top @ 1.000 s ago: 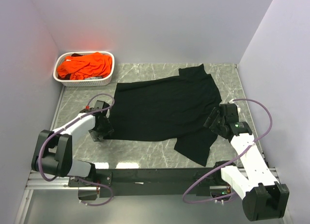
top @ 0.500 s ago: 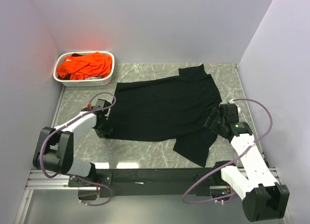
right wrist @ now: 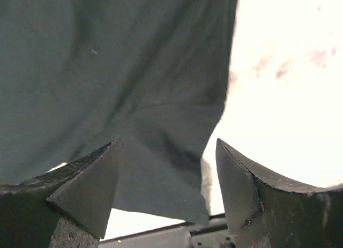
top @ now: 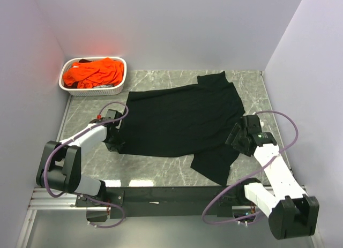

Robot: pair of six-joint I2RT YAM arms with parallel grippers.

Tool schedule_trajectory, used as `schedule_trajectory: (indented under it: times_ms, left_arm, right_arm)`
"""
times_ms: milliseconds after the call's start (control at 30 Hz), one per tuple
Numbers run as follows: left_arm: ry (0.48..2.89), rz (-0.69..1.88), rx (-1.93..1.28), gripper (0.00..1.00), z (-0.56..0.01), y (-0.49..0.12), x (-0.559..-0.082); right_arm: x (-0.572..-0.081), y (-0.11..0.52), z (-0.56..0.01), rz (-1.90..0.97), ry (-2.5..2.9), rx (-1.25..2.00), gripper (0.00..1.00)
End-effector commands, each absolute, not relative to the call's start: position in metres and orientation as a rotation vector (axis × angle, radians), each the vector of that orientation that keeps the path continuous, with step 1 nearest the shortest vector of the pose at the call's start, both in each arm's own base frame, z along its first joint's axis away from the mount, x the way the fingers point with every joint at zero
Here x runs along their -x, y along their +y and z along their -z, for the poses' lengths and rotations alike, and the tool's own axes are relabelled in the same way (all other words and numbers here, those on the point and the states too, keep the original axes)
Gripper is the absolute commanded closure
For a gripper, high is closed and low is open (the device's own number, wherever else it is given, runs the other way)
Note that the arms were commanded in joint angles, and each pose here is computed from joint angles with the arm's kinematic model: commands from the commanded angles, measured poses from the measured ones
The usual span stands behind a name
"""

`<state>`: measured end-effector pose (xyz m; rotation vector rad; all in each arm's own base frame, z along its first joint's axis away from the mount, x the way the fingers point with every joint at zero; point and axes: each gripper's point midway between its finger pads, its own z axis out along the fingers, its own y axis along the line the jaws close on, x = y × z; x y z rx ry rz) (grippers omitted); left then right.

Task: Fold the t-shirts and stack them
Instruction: Flatten the tshirt out

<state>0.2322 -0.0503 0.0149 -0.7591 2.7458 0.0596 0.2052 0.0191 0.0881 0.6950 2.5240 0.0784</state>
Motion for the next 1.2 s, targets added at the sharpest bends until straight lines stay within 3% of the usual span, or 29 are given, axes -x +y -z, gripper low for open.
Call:
schedule_trajectory:
  times_ms: [0, 700, 1167]
  left_arm:
    - [2.710, -0.029, 0.723, 0.99, -0.027, -0.051, -0.239]
    - [2.636, 0.084, 0.623, 0.99, -0.040, -0.059, -0.251]
    - [2.621, 0.114, 0.615, 0.99, -0.045, -0.062, -0.253]
  right_arm:
    - [-0.198, 0.021, -0.086, -0.049, 2.590, -0.718, 0.24]
    - [-0.171, 0.023, -0.026, 0.016, 2.604, -1.130, 0.39]
    - [-0.152, 0.039, -0.001, -0.061, 2.685, -1.199, 0.41]
